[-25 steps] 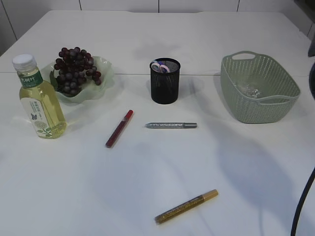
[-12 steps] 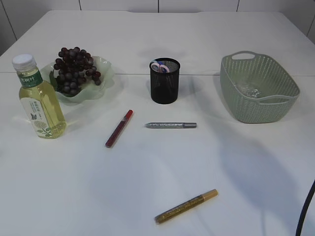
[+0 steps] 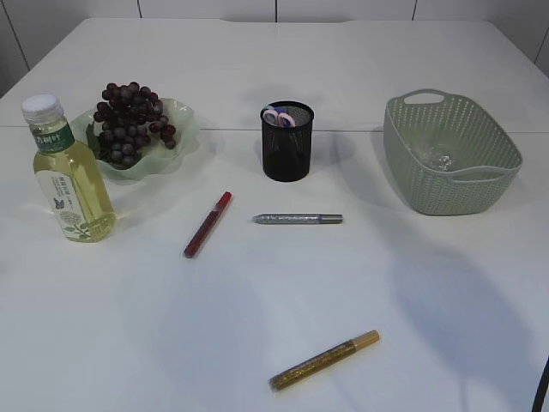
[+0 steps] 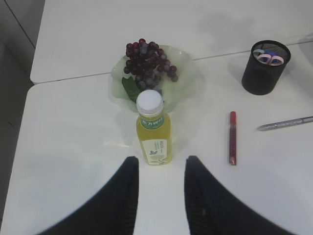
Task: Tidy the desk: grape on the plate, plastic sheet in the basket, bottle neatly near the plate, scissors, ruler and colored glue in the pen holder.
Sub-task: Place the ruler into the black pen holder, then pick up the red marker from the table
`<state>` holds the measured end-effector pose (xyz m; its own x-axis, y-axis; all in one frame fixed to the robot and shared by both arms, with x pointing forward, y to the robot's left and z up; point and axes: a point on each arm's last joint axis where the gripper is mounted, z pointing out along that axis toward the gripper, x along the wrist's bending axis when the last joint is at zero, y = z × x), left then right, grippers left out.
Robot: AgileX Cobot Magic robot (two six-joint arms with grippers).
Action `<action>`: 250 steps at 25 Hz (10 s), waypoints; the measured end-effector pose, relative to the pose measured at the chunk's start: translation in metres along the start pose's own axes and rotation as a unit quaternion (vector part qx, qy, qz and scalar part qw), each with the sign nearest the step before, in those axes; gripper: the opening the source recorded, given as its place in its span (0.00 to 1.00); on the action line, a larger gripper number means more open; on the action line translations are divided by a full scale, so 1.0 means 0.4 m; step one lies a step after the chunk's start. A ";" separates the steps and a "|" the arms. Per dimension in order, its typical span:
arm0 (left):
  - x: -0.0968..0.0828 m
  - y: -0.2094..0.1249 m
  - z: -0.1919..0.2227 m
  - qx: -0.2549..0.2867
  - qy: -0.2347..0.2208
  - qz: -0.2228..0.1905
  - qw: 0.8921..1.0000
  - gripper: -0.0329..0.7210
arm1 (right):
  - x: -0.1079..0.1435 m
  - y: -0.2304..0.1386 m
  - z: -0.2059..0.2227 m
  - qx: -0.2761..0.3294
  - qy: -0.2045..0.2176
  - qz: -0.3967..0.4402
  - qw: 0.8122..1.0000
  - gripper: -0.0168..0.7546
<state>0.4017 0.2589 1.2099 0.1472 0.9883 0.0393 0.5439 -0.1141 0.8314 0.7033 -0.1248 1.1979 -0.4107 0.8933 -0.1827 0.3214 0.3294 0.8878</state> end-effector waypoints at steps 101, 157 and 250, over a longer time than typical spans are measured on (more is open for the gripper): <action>-0.035 0.050 0.092 -0.050 -0.028 0.025 0.998 0.36 | 0.123 -0.443 0.243 -0.310 -0.059 0.017 0.949 0.42; -0.038 0.066 0.118 -0.075 -0.020 0.043 0.996 0.36 | 0.121 -0.547 0.422 -0.265 -0.066 0.026 0.962 0.42; -0.240 -0.003 0.579 0.334 -0.084 0.023 0.938 0.45 | 0.153 -0.334 -0.496 0.321 0.207 0.167 0.909 0.52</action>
<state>0.5783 0.1408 1.0765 0.2811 0.9573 -0.0675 0.9222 -0.2500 0.2951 0.4659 -0.1746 1.1520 -0.4420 0.8281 0.3447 0.8641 0.2899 0.4115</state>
